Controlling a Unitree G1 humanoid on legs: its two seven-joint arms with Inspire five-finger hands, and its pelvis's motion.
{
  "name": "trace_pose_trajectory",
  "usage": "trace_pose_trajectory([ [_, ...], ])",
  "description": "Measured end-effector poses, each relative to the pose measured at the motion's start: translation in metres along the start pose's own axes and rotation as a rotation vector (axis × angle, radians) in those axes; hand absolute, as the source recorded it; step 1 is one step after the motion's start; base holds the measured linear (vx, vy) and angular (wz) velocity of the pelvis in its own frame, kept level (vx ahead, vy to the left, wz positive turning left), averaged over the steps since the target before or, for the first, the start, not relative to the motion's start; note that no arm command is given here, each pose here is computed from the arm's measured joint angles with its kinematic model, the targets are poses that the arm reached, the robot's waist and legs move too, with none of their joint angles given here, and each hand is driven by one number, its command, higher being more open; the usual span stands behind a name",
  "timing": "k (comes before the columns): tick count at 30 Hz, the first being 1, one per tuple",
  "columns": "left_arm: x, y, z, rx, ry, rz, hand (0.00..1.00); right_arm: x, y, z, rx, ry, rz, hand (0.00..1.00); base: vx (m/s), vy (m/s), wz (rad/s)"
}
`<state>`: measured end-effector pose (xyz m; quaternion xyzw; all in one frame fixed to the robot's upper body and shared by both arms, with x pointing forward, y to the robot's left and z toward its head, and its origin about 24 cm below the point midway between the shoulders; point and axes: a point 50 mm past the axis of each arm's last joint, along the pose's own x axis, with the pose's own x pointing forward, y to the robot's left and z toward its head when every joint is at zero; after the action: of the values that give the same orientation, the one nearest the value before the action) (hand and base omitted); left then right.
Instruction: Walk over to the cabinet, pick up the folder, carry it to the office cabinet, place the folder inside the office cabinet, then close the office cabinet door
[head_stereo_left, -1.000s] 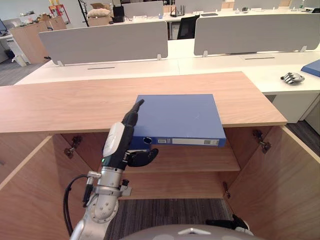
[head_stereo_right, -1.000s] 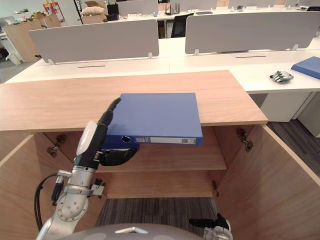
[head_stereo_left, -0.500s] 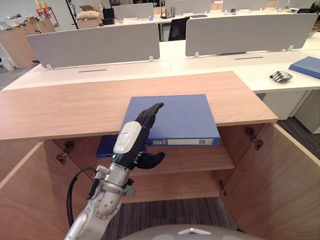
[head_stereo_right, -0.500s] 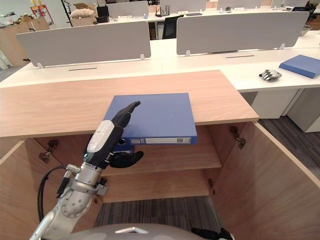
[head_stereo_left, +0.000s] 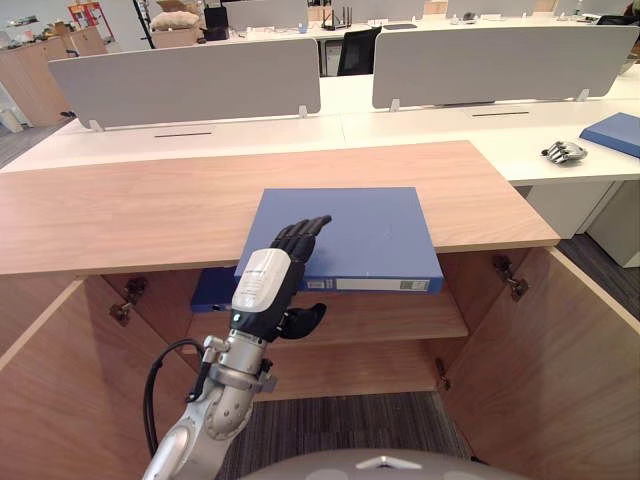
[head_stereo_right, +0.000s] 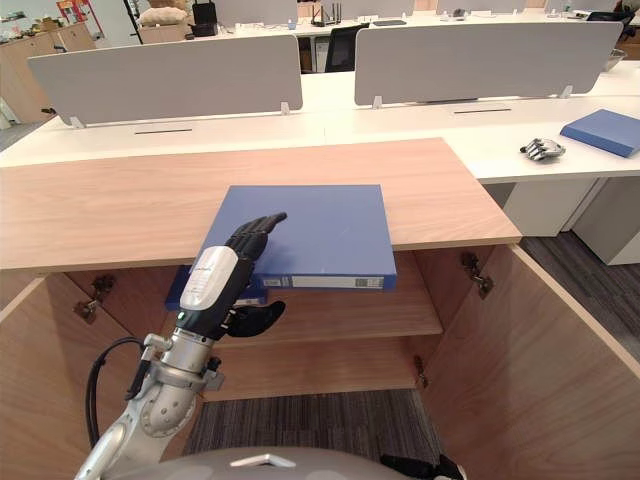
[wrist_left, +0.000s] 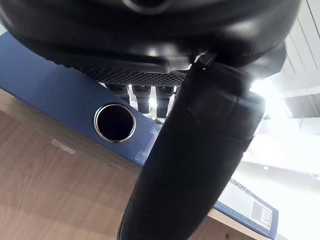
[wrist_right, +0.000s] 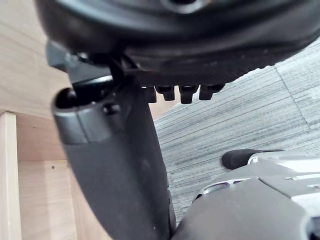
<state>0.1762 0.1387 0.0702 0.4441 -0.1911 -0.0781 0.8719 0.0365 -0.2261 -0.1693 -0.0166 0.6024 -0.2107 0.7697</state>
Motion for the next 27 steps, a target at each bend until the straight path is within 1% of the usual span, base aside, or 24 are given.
trace_pose_trajectory([
  [7, 0.019, 0.007, 0.005, 0.052, -0.049, 0.116, 0.0, 0.0, 0.0, 0.0, 0.0, -0.001, 0.002, 1.0, 0.0, 0.0, 0.0],
  [9, 0.022, 0.009, 0.006, 0.039, -0.048, 0.146, 0.0, 0.0, 0.0, 0.0, 0.0, -0.001, 0.002, 1.0, 0.0, 0.0, 0.0],
  [15, 0.022, 0.004, 0.005, -0.005, -0.021, 0.15, 0.0, 0.0, 0.001, 0.001, 0.0, -0.002, 0.003, 1.0, 0.0, 0.0, 0.0],
  [22, 0.024, 0.005, 0.005, -0.08, 0.005, 0.181, 0.0, 0.0, 0.001, 0.002, -0.005, -0.009, 0.002, 1.0, 0.0, 0.0, -0.01],
  [27, 0.026, 0.02, 0.009, -0.217, 0.032, 0.297, 0.0, -0.001, 0.006, 0.008, -0.016, -0.046, 0.002, 1.0, -0.01, 0.002, -0.09],
])
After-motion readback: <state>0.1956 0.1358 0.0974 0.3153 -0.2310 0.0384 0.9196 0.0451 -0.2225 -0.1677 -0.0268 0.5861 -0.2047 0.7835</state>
